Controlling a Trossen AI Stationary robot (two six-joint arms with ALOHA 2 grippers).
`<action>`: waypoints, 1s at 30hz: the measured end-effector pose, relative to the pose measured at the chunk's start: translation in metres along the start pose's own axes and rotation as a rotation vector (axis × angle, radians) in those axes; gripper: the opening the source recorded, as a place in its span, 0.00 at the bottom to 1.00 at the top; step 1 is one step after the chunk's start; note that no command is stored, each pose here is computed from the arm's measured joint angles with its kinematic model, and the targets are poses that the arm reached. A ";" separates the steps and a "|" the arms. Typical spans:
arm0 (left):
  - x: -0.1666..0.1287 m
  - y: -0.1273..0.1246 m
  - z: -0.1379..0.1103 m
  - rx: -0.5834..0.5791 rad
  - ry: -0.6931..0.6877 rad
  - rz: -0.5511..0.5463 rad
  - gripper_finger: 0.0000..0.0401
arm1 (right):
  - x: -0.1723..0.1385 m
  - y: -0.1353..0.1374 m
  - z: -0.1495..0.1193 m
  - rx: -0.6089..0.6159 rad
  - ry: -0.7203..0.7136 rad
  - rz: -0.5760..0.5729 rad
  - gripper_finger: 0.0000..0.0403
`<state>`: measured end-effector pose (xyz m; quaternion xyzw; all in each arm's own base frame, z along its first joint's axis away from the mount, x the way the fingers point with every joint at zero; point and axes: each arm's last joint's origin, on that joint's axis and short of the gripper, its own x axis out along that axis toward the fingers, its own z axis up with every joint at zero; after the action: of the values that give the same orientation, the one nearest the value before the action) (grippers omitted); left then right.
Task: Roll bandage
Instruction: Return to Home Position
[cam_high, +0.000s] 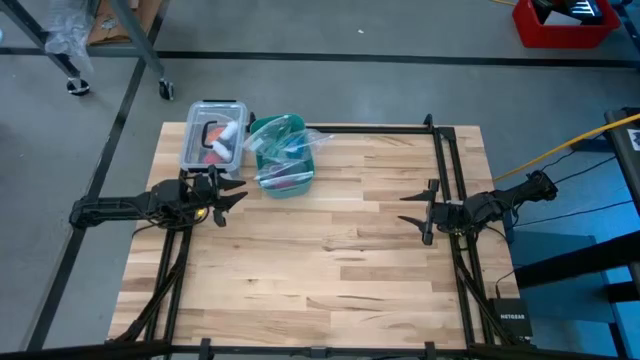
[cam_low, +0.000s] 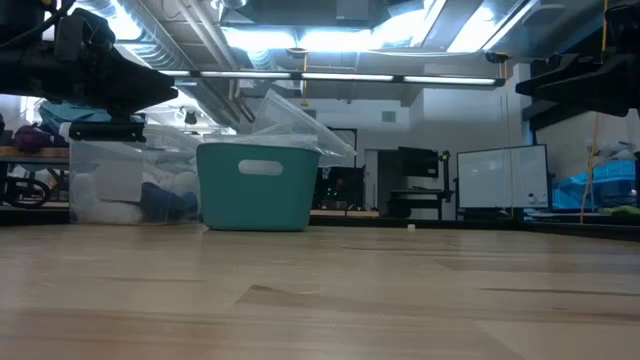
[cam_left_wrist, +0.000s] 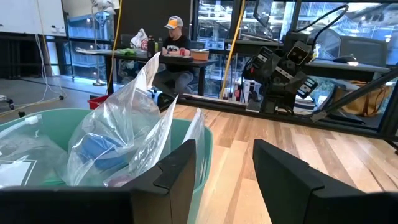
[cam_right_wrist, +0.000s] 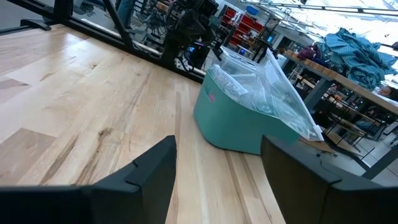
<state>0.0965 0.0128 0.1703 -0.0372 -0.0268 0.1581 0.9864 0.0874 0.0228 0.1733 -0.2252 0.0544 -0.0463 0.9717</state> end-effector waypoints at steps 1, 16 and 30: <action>0.000 0.000 0.000 0.000 0.000 0.000 0.38 | 0.000 0.000 0.000 0.000 0.000 0.000 0.58; 0.000 0.000 0.000 0.000 0.001 0.000 0.38 | 0.006 -0.020 -0.009 0.023 0.103 -0.208 0.58; 0.000 0.000 0.000 0.000 0.001 0.000 0.38 | 0.006 -0.023 -0.011 0.026 0.121 -0.245 0.58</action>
<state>0.0965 0.0128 0.1701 -0.0371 -0.0266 0.1579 0.9864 0.0906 -0.0034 0.1734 -0.2141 0.0844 -0.1789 0.9566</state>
